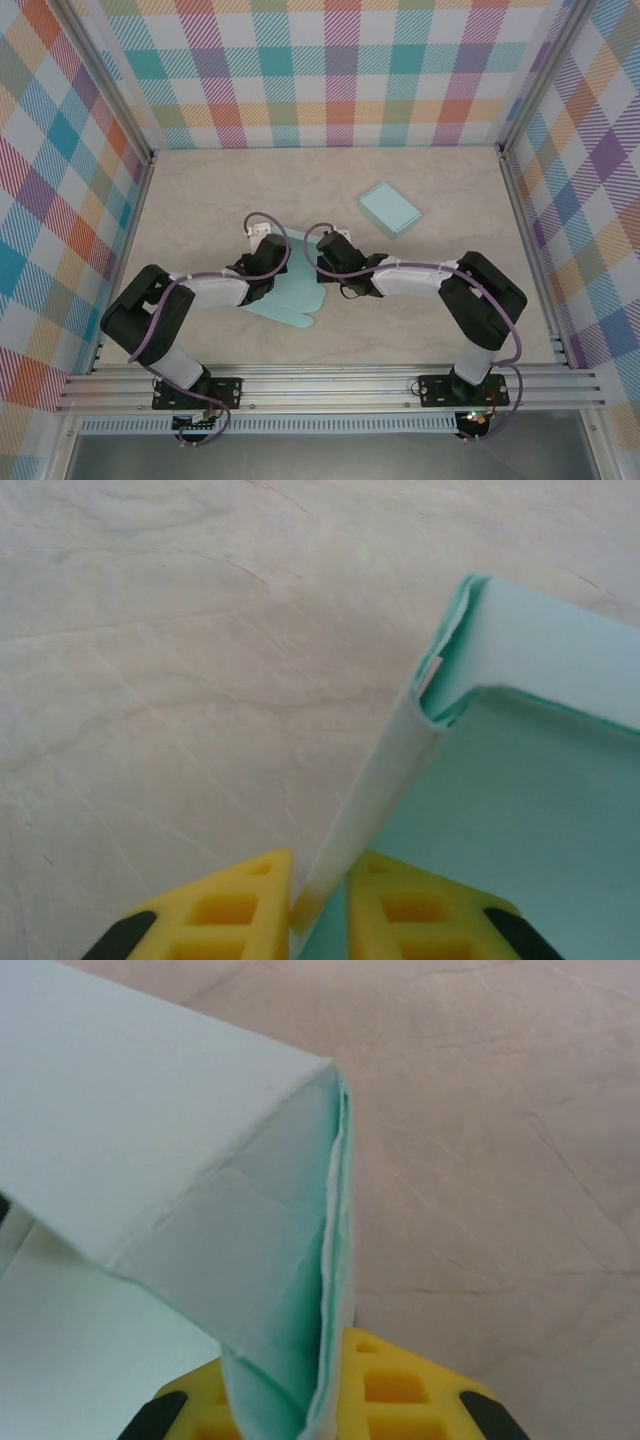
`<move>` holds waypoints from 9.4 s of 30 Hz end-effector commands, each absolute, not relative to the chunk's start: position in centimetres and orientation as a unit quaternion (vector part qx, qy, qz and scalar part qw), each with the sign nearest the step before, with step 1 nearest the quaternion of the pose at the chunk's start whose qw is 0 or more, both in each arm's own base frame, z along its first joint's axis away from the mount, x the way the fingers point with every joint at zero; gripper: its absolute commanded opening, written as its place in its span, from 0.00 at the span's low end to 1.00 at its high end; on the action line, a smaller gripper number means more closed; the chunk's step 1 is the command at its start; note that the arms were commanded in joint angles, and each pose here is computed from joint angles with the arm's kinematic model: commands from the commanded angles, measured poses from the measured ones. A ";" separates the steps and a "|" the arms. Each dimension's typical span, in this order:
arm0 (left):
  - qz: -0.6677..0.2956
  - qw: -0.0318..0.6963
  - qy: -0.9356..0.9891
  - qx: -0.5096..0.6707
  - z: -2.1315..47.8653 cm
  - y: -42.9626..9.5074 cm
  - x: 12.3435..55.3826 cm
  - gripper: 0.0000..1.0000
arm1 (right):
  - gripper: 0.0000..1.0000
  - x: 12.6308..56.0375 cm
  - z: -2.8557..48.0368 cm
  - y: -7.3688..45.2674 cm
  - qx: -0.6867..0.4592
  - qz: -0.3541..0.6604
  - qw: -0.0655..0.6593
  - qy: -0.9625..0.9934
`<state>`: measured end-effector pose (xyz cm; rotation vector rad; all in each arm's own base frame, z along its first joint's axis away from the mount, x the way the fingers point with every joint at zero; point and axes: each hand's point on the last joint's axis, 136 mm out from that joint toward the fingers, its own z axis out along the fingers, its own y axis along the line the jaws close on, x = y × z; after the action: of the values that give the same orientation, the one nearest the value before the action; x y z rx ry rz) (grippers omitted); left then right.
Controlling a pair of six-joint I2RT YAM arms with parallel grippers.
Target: Fold the paper box
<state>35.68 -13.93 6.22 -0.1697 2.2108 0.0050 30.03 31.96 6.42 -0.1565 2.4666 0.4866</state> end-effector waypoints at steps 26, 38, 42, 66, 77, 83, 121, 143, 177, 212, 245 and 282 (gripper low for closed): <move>0.021 0.432 0.901 -0.031 7.5 -11.6 32.0 0.38 | 0.00 27.3 9.6 30.5 -0.056 0.197 0.266 0.942; 0.023 0.439 0.898 -0.040 9.2 -11.2 31.5 0.42 | 0.00 27.9 9.1 30.1 -0.039 0.178 0.269 0.946; 0.005 0.434 0.900 -0.026 9.6 -11.8 31.2 0.59 | 0.00 28.0 9.0 30.0 -0.041 0.168 0.267 0.948; 0.035 0.381 0.924 0.009 7.8 -12.7 31.4 0.43 | 0.00 27.5 11.1 30.6 -0.045 0.205 0.273 0.939; 0.056 0.375 0.925 0.005 6.6 -13.5 32.0 0.14 | 0.00 27.4 11.0 31.3 -0.044 0.220 0.264 0.938; 0.120 0.403 0.906 -0.061 8.0 -11.5 32.5 0.00 | 0.00 27.5 9.9 31.3 -0.038 0.208 0.254 0.944; -0.128 0.381 0.914 -0.060 17.6 -15.5 26.8 0.88 | 0.00 24.7 3.2 21.1 -0.111 -0.010 -0.061 0.992; -0.061 0.436 0.892 -0.101 19.1 -11.1 27.4 0.88 | 0.00 29.4 -3.3 19.1 -0.159 -0.298 -0.069 0.939; 0.007 0.377 0.925 -0.056 14.8 -12.2 34.4 0.71 | 1.00 30.9 23.3 20.0 -0.103 -0.074 0.252 0.959; -0.098 0.235 0.967 0.002 2.1 -19.9 32.8 0.21 | 0.48 23.4 5.0 23.5 0.088 0.288 0.187 0.935; -0.175 0.412 0.889 0.093 14.0 -26.1 27.6 0.53 | 0.53 34.9 11.8 12.8 0.096 0.207 0.258 0.939; -0.223 0.347 0.805 0.427 13.5 -25.3 39.9 0.56 | 0.56 28.8 16.8 17.7 -0.102 0.213 0.263 0.935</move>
<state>39.90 -25.23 13.26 1.0886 2.0818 -0.5223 27.55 16.91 15.82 -0.2088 2.5788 0.5963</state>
